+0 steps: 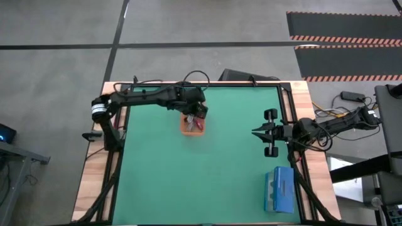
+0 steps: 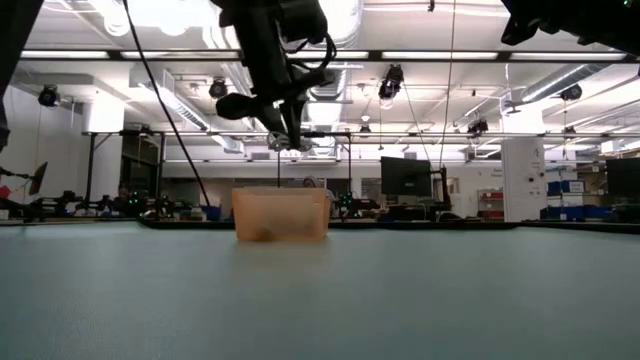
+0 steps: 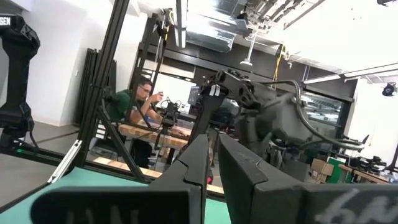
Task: Pick and place USB-C Cables
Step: Put the white charger cable into the orange bin
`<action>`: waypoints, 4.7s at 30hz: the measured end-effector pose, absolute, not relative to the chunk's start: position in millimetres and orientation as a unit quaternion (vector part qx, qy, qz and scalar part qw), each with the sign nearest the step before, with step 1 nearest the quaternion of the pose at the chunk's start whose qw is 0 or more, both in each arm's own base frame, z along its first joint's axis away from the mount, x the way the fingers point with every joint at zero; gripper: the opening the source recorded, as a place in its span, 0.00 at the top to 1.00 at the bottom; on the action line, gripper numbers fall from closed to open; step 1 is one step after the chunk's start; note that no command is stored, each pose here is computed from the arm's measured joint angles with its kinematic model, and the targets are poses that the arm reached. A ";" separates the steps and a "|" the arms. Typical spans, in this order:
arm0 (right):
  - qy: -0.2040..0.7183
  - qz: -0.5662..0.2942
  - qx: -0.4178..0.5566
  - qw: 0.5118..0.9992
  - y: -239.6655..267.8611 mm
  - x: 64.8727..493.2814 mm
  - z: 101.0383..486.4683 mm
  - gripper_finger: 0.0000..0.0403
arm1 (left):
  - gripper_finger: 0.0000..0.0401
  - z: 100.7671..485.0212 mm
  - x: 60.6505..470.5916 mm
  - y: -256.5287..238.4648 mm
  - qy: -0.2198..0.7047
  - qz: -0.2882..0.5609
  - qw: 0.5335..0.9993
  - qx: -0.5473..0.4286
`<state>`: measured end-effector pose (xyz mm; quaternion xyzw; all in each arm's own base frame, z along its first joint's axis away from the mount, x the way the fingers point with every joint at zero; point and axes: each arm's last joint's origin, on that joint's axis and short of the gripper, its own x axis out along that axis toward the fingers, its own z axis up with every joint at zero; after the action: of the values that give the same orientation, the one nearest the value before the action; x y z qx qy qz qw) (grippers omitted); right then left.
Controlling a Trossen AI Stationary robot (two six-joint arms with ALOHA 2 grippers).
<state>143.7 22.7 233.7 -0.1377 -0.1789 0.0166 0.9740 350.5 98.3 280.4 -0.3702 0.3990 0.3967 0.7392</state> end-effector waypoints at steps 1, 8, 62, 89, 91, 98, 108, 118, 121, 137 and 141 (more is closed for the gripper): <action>-0.179 0.017 -0.138 0.974 22.7 143.7 233.7 0.93 | 0.88 278.4 349.5 101.5 0.399 0.401 0.736 -0.372; -0.179 0.017 -0.138 0.974 22.7 143.8 233.7 0.93 | 0.88 273.5 346.3 116.1 0.389 0.416 0.730 -0.379; -0.172 -0.001 -0.139 0.975 21.6 144.0 233.2 0.93 | 0.88 221.4 344.8 108.8 0.364 0.420 0.725 -0.407; -0.172 -0.002 -0.142 0.975 21.6 144.0 233.2 0.93 | 0.88 204.8 340.1 106.6 0.367 0.427 0.723 -0.400; -0.172 -0.002 -0.142 0.975 21.6 144.0 233.2 0.93 | 0.88 205.0 341.1 106.5 0.362 0.425 0.726 -0.401; -0.172 -0.002 -0.142 0.975 21.6 144.0 233.2 0.93 | 0.88 204.7 341.4 106.6 0.360 0.424 0.727 -0.402; -0.172 -0.002 -0.142 0.975 21.6 144.0 233.2 0.93 | 0.88 204.2 341.3 106.3 0.361 0.424 0.727 -0.402; -0.172 -0.002 -0.142 0.975 21.6 144.0 233.2 0.93 | 0.88 204.2 341.3 106.2 0.361 0.424 0.727 -0.402; -0.172 -0.002 -0.142 0.975 21.6 144.0 233.2 0.93 | 0.88 204.2 341.3 106.2 0.361 0.424 0.727 -0.402; -0.172 -0.002 -0.144 0.974 21.6 144.0 233.2 0.93 | 0.88 204.2 341.3 106.1 0.362 0.421 0.727 -0.404; -0.172 -0.002 -0.144 0.974 21.6 144.0 233.2 0.93 | 0.88 204.2 341.4 106.0 0.363 0.420 0.727 -0.405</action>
<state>144.0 21.6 233.2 -0.1439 -0.1724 -0.0022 0.9744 341.4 106.0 204.2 -0.4051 0.3626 0.4197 0.7269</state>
